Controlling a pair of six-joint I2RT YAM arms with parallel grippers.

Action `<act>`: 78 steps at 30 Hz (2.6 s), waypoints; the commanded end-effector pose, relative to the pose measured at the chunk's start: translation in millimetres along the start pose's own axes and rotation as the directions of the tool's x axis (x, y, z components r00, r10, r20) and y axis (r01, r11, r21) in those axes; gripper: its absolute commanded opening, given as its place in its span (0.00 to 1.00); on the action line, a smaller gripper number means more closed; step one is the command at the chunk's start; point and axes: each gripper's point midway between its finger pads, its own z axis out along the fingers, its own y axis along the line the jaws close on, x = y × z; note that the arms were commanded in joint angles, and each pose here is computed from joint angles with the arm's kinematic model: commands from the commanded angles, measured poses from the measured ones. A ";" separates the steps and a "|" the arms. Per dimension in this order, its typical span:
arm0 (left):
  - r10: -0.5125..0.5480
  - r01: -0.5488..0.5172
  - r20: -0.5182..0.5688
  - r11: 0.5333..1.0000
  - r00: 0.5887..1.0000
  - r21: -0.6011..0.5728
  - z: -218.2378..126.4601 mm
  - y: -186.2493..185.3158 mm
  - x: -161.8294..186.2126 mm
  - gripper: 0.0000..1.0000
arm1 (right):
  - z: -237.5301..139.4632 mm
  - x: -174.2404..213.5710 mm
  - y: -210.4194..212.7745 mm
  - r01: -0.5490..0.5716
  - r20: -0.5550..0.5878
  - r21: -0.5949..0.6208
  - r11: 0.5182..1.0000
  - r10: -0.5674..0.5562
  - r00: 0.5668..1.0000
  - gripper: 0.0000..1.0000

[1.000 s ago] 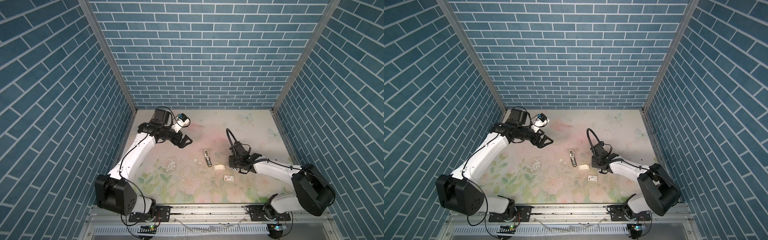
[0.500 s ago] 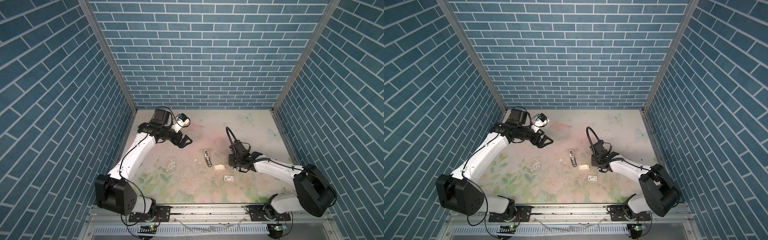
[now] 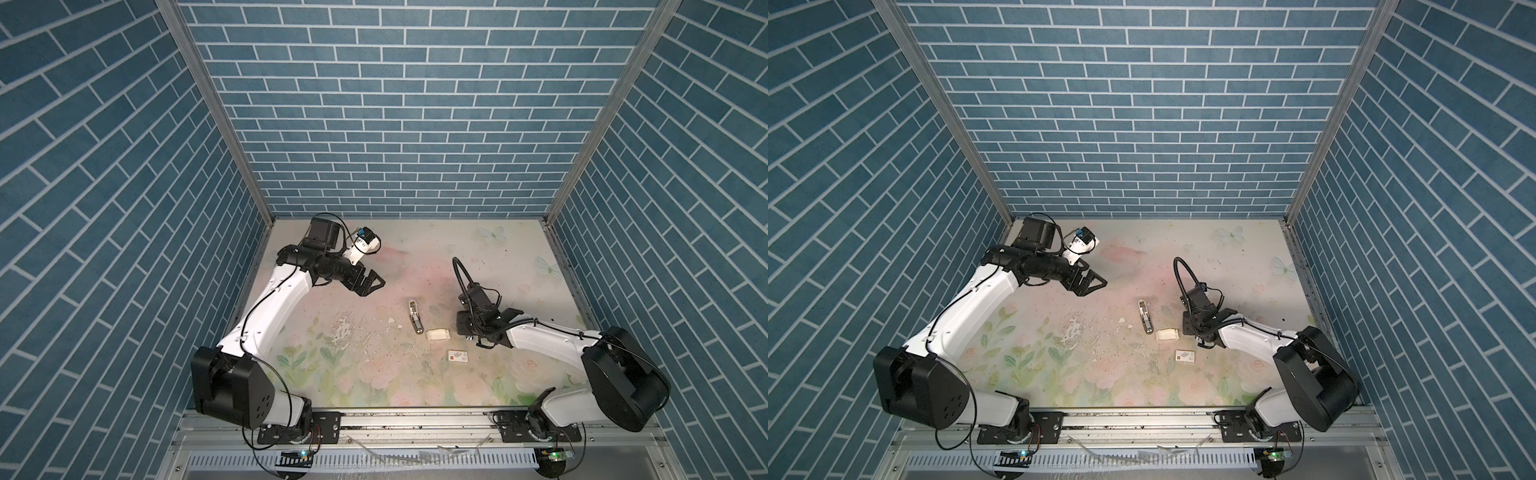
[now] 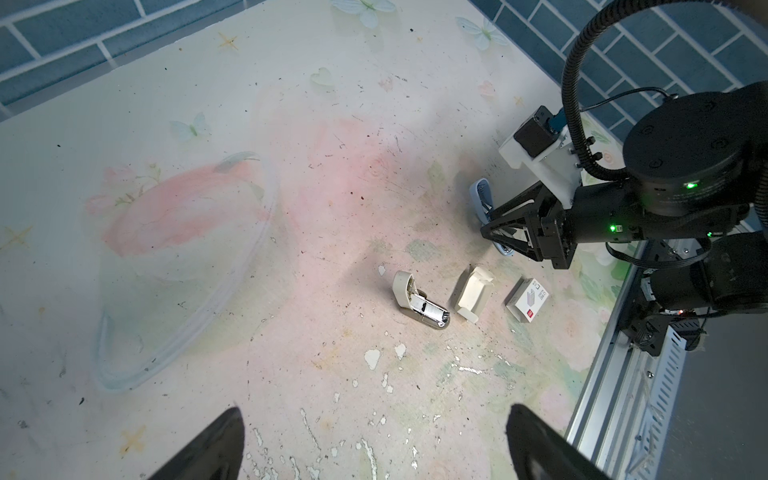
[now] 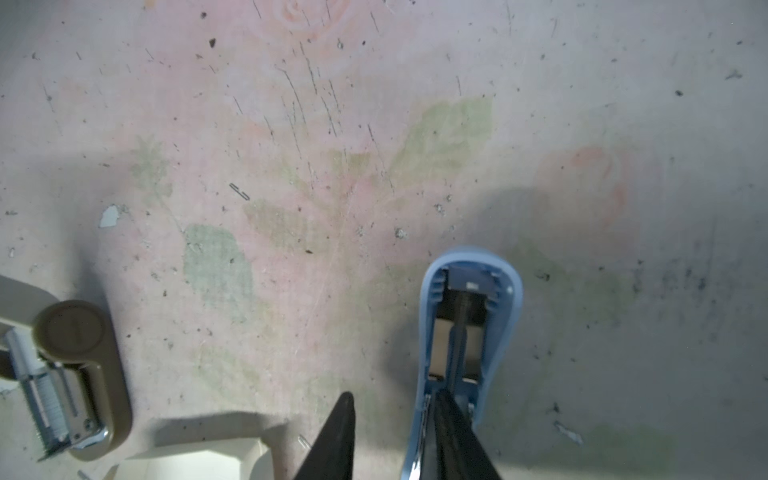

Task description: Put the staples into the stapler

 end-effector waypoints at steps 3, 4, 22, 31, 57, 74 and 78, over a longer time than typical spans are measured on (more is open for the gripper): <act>-0.002 0.002 -0.001 1.000 1.000 0.004 2.8 3.0 1.1 1.00 | 3.7 15.3 -8.6 -0.036 0.003 -0.005 0.999 0.036 0.999 0.36; -0.003 0.003 -0.001 1.000 1.000 0.004 3.0 3.0 1.3 1.00 | 3.6 15.9 -9.1 -0.037 0.005 -0.007 0.999 0.037 0.999 0.36; -0.004 0.004 0.008 1.000 1.000 0.006 0.7 0.8 0.5 1.00 | -10.8 7.3 -2.1 -0.025 0.030 -0.038 0.999 0.026 0.999 0.36; 0.001 -0.001 0.012 1.000 1.000 0.001 -1.8 -0.5 0.7 1.00 | -15.2 4.0 2.0 -0.019 0.036 -0.048 0.999 0.021 0.999 0.36; -0.001 0.001 0.018 1.000 1.000 0.005 -5.6 -4.8 2.8 1.00 | -10.8 3.6 1.8 0.005 0.023 -0.022 1.000 -0.004 1.000 0.37; 0.008 -0.008 0.013 1.000 1.000 0.002 -1.5 -2.8 6.2 1.00 | -17.5 1.6 1.1 -0.002 0.063 -0.036 0.999 0.004 0.998 0.44; 0.004 -0.004 0.008 1.000 1.000 0.004 -0.8 -2.7 7.3 1.00 | -14.5 2.4 1.6 -0.002 0.057 -0.034 0.999 0.004 0.998 0.44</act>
